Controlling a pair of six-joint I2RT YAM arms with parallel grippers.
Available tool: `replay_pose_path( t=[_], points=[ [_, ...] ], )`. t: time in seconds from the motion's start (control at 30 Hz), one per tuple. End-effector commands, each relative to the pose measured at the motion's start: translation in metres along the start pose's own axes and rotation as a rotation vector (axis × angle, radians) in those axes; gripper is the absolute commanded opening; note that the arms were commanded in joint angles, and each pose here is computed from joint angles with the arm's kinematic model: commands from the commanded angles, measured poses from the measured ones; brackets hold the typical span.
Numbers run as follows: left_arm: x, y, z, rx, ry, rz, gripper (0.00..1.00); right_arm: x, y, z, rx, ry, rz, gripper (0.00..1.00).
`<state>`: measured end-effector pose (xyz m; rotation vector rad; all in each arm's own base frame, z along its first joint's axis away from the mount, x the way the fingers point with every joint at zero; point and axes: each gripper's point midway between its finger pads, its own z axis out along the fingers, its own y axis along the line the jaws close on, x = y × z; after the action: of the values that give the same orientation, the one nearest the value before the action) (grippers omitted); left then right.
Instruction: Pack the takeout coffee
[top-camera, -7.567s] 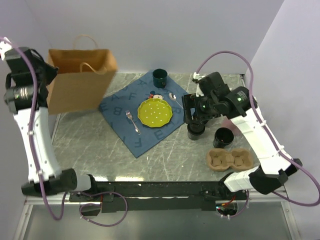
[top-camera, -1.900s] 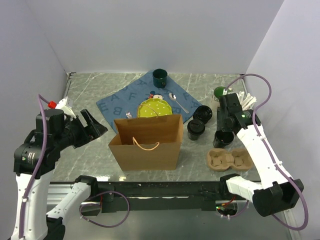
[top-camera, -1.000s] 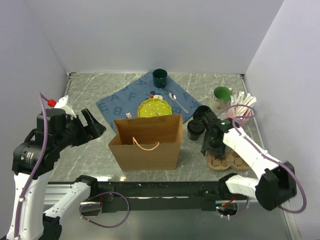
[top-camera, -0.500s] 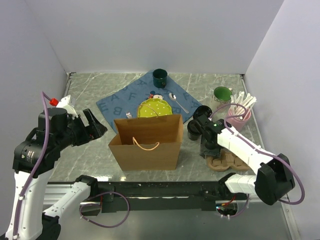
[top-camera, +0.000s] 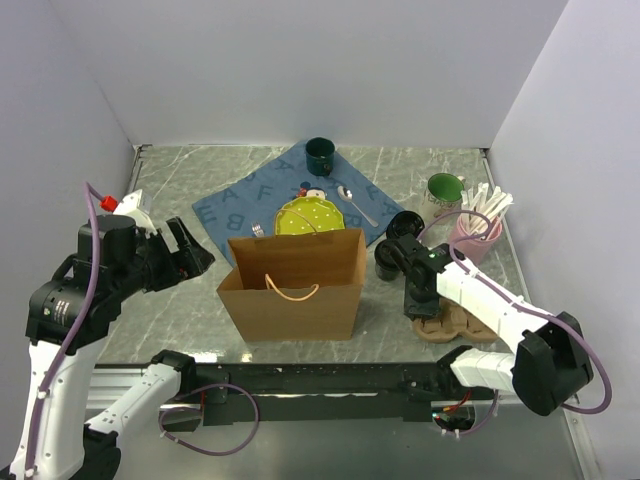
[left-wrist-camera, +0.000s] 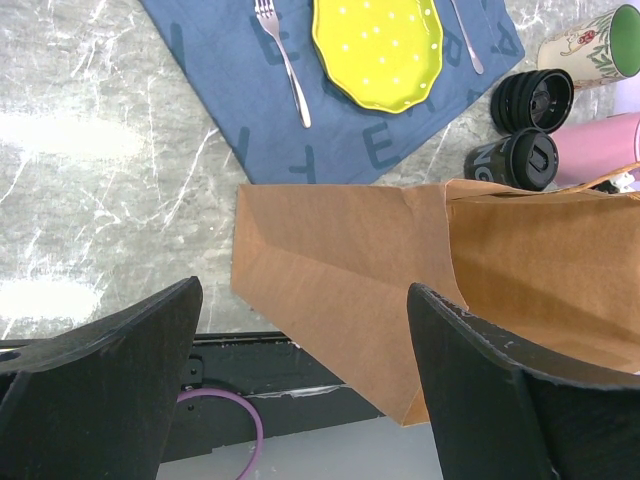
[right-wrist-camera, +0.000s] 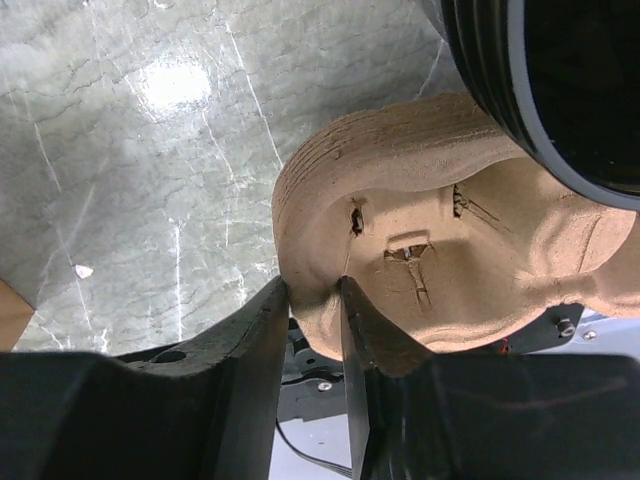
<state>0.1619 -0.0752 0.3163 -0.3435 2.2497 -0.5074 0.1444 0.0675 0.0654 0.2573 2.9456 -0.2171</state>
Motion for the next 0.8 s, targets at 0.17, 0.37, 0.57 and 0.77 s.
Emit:
replay_pose_path(
  t=[0.17,0.37,0.57,0.77],
  points=[
    [-0.011,-0.006,-0.003,0.013,-0.031,0.009,0.89,-0.004,0.004,-0.005,-0.043,-0.042,0.018,0.37],
    [-0.006,-0.009,0.000,0.030,-0.007,-0.014,0.88,-0.005,0.005,-0.008,-0.052,-0.039,0.010,0.31],
    [-0.009,-0.008,-0.001,0.017,-0.018,-0.008,0.88,-0.008,0.001,-0.013,-0.042,-0.057,0.007,0.24],
    [-0.009,-0.010,0.000,0.026,-0.014,-0.012,0.88,-0.007,-0.004,-0.016,-0.028,-0.056,0.006,0.26]
  ],
)
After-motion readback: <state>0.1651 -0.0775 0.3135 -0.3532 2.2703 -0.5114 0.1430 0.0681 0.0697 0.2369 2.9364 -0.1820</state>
